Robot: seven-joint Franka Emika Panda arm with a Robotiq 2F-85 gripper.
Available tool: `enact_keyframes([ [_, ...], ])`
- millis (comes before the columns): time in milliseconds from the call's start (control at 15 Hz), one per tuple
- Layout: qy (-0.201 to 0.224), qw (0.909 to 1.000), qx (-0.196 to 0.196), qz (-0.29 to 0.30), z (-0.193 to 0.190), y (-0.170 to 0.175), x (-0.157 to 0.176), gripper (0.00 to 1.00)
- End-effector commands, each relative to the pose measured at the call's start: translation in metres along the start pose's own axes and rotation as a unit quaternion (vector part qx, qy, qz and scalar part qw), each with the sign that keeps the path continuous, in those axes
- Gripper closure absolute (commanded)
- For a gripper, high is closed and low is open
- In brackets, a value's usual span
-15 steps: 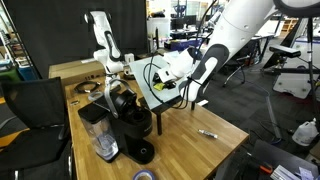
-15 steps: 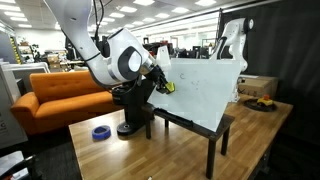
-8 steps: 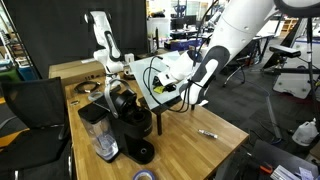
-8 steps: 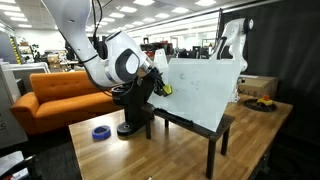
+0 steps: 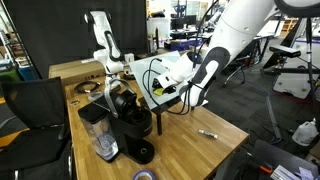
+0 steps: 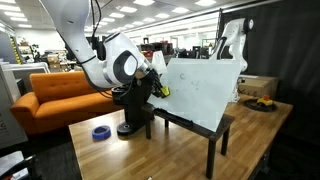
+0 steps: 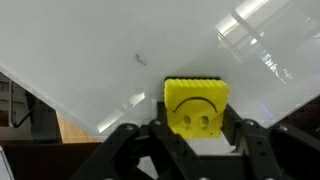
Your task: Use the yellow eraser to clean the whiteboard
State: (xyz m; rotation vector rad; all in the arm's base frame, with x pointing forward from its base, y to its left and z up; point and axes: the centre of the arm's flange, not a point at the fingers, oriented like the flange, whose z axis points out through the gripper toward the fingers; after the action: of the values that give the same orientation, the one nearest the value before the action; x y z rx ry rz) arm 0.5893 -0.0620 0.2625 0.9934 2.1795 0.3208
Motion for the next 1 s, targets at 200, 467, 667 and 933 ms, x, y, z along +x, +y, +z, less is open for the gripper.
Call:
enact_keyframes([
  [200, -0.026, 0.9994, -0.021, 0.01, 0.005, -0.033, 0.031, 0.71],
  [467, -0.046, 0.9981, -0.031, 0.027, 0.002, -0.027, 0.013, 0.71],
  [667, -0.063, 0.9965, -0.038, 0.04, -0.003, -0.026, -0.004, 0.71],
  [933, -0.081, 0.9943, -0.044, 0.053, -0.007, -0.027, -0.026, 0.71],
])
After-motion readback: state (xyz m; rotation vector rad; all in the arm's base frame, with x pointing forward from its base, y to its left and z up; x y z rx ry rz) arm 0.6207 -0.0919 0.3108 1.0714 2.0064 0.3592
